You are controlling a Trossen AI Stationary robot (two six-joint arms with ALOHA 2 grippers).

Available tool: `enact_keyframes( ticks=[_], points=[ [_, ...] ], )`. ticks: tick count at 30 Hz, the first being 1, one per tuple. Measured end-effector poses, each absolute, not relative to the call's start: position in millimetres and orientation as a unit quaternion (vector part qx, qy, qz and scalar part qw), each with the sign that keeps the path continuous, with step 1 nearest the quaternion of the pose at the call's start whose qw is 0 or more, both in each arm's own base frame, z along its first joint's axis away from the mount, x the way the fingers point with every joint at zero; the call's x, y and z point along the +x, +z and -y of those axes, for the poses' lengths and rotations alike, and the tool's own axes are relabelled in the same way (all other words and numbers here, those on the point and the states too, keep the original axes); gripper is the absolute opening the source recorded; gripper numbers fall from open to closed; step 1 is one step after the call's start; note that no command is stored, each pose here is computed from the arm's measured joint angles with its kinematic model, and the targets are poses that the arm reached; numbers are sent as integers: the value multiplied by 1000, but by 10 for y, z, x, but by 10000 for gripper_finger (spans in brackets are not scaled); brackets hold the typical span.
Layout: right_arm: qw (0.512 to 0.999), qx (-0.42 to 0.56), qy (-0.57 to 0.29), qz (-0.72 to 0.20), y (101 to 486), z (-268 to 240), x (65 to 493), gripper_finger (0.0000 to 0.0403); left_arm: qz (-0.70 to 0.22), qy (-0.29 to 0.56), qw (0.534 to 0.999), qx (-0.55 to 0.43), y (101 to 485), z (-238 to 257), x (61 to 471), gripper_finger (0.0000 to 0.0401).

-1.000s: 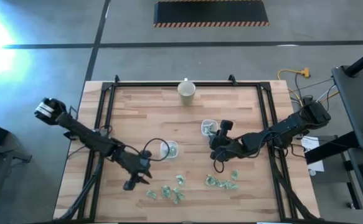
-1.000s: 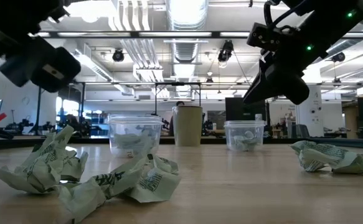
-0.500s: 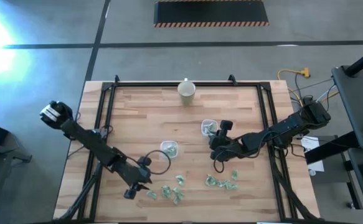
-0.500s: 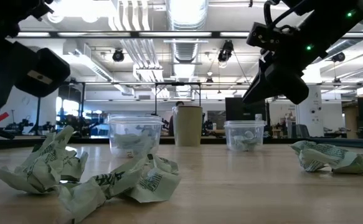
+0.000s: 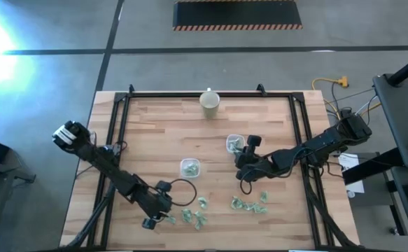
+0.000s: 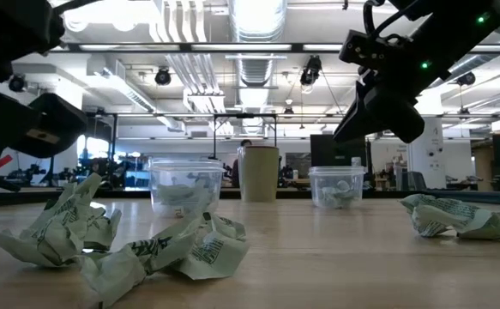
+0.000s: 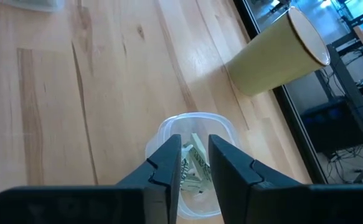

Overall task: Pick and place Stevia / Truvia into bins
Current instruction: Put the green stevia packet into the left transparent container

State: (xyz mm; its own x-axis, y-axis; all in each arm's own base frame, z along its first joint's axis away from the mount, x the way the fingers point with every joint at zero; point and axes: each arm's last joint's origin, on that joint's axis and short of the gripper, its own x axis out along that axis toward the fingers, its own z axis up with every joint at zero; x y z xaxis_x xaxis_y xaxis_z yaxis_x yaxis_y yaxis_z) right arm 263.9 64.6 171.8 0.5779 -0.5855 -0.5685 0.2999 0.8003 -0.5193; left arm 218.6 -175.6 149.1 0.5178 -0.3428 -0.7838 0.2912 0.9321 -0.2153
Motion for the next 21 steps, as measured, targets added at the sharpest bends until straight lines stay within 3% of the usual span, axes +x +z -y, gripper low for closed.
enact_keyframes(
  ticks=[21],
  points=[
    [869,-186,-255,-381,1719,-646,2640,68,-445,-190,874,-48,1460,1845,2210,118]
  ],
)
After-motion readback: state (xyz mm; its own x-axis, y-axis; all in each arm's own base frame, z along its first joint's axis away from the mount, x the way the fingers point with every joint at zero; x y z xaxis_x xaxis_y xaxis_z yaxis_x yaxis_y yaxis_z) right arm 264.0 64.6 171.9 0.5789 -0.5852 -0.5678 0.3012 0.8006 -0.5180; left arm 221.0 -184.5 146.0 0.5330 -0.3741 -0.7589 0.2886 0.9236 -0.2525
